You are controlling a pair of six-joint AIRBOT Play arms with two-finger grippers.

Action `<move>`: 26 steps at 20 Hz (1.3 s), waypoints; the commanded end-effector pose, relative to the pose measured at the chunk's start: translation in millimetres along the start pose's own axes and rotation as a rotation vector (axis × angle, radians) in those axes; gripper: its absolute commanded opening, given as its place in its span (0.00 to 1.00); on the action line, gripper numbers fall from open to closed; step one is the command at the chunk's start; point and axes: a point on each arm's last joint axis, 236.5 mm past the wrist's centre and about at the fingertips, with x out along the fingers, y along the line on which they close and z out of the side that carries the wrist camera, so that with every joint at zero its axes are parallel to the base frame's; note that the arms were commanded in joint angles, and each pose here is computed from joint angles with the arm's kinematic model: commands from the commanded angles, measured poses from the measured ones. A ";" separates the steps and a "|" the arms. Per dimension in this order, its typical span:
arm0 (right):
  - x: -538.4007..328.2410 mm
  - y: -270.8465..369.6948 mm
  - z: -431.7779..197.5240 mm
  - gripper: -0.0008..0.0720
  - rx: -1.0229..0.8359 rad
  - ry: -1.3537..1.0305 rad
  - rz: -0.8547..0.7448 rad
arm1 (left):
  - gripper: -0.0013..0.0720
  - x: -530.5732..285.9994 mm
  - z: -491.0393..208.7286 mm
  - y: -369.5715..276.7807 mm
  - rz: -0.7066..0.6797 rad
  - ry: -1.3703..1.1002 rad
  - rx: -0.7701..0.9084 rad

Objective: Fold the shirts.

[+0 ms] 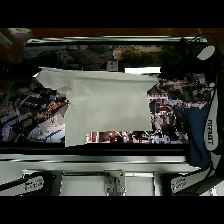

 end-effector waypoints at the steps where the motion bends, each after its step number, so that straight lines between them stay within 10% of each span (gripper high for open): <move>1: 48.1 -18.7 20.4 0.10 0.070 -0.080 -0.048 | 0.06 79.5 -49.1 5.5 -0.024 0.134 -0.055; 5: 46.7 -29.8 24.8 0.10 0.101 -0.102 -0.093 | 0.07 124.7 -99.7 6.4 -0.037 0.271 -0.080; 7: 47.1 -18.5 17.4 0.19 0.126 -0.069 -0.048 | 0.54 128.6 -111.4 5.6 -0.041 0.311 -0.096; 8: 44.6 -13.6 18.1 0.48 0.103 -0.070 -0.033 | 0.85 124.9 -112.4 6.8 -0.043 0.327 -0.116; 9: 37.0 -10.8 14.4 0.83 0.066 -0.054 -0.029 | 0.88 116.2 -114.1 9.0 -0.049 0.367 -0.117; 10: 24.6 -9.9 6.9 0.92 0.008 -0.023 -0.041 | 0.88 103.8 -115.3 17.6 -0.040 0.415 -0.101; 12: -9.2 -25.7 -14.7 0.92 -0.094 0.064 -0.137 | 0.72 69.4 -122.9 55.8 0.051 0.536 -0.095; 15: -63.5 -79.9 -55.7 0.77 -0.084 0.234 -0.328 | 0.75 26.1 -158.4 114.5 0.206 0.708 -0.218; 17: -75.0 -86.6 -80.4 0.76 0.021 0.316 -0.240 | 0.94 23.3 -185.1 125.1 0.205 0.766 -0.273; 21: -65.3 -55.4 -84.2 0.77 0.180 0.280 0.086 | 0.95 42.0 -244.2 115.1 0.123 0.893 -0.286; 26: -52.7 -55.5 -86.7 0.77 0.187 0.274 0.090 | 0.95 81.5 -257.3 91.4 0.028 0.867 -0.235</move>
